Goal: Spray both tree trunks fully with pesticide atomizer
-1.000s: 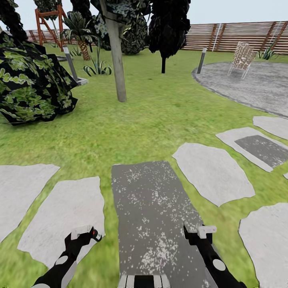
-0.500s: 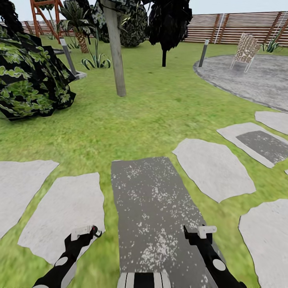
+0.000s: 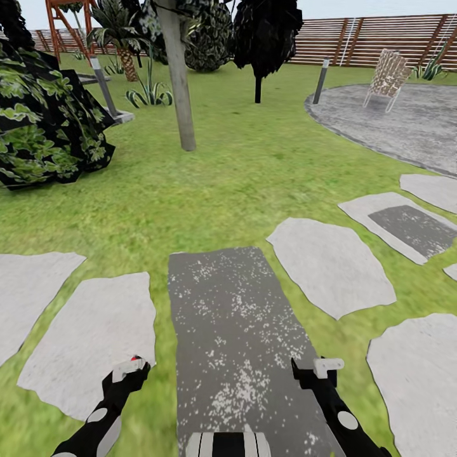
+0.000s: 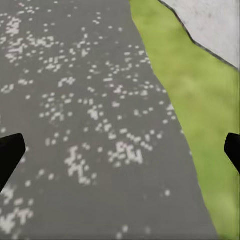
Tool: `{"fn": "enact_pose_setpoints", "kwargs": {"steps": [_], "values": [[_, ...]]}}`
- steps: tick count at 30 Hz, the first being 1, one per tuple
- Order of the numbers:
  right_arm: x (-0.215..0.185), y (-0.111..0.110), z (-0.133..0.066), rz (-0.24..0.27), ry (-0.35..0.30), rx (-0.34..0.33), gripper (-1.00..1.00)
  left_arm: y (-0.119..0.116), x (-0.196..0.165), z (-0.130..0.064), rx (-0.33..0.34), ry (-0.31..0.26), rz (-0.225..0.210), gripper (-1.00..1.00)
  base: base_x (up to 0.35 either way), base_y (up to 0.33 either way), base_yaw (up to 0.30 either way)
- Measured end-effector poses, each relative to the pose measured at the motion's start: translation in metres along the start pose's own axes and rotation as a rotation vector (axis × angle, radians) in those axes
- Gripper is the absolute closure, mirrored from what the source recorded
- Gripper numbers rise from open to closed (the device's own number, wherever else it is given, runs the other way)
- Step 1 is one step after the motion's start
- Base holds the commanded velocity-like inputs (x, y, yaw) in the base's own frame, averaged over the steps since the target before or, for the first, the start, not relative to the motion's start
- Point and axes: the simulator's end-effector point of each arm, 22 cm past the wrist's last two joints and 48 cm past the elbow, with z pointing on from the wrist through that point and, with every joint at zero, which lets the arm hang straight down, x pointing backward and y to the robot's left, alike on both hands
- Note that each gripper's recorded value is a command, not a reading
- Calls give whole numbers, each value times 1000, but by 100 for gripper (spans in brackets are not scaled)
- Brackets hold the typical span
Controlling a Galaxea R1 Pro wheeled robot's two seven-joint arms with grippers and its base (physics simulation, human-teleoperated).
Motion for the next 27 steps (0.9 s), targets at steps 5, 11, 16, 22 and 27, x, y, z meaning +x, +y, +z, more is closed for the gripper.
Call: {"fn": "enact_pose_setpoints", "kwargs": {"steps": [5,11,16,22,27], "values": [[2,0,0,0,4,0,-100,0,2,0,0,4,2,-100,0,-3,0],[5,0,1,0,9,2,-100,-1,4,1,3,7,5,-100,0,0,0],[13,0,2,0,24,3,-100,0,13,2,2,21,10,-100,0,0,0],[32,1,4,0,58,2,-100,3,22,3,-2,-12,18,-100,0,0,0],[48,1,5,0,86,0,-100,6,43,1,-7,8,25,-100,0,0,0]]}}
